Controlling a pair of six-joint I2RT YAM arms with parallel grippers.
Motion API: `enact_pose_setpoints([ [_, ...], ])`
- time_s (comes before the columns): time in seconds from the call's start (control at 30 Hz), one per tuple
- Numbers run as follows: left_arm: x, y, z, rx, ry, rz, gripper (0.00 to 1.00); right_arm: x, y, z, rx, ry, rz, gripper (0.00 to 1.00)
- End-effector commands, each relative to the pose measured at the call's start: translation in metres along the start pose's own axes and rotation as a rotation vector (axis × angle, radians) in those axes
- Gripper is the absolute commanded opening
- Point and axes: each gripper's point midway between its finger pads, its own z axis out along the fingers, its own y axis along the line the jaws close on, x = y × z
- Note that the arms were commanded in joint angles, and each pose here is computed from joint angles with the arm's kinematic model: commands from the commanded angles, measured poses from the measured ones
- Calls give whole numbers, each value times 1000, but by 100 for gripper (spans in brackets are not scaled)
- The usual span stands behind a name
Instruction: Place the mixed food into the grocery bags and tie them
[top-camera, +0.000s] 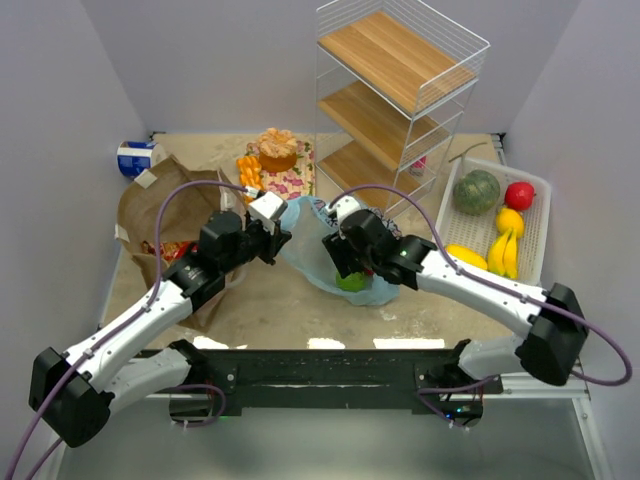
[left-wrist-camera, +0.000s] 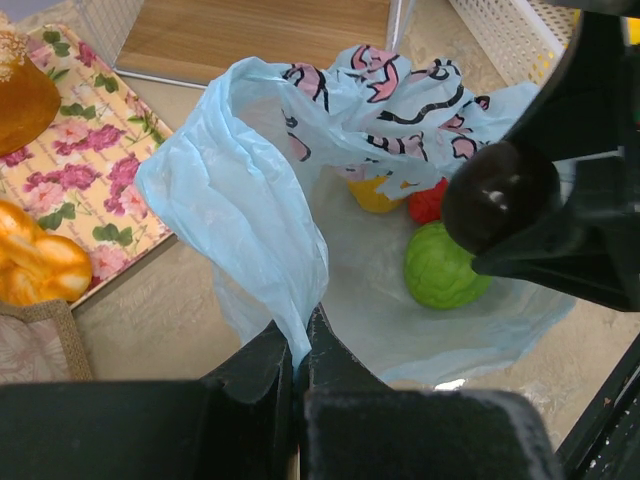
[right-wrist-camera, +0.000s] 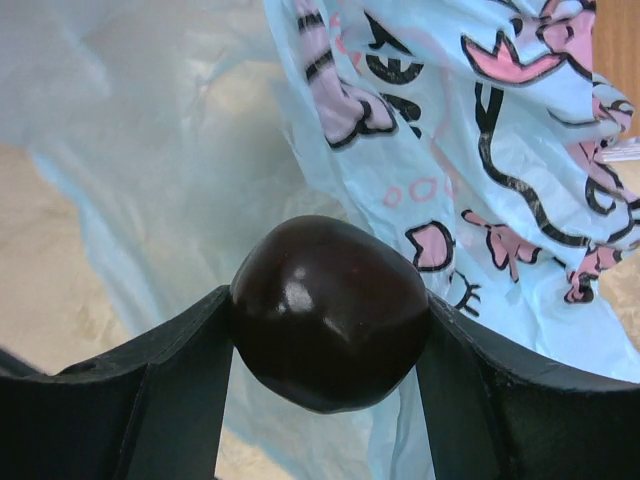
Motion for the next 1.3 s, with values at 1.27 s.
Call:
enact_pose_setpoints([
  [1.27,-19,3,-7,-15,-60,20,0,-51,-422,6,573,-197,521,70],
])
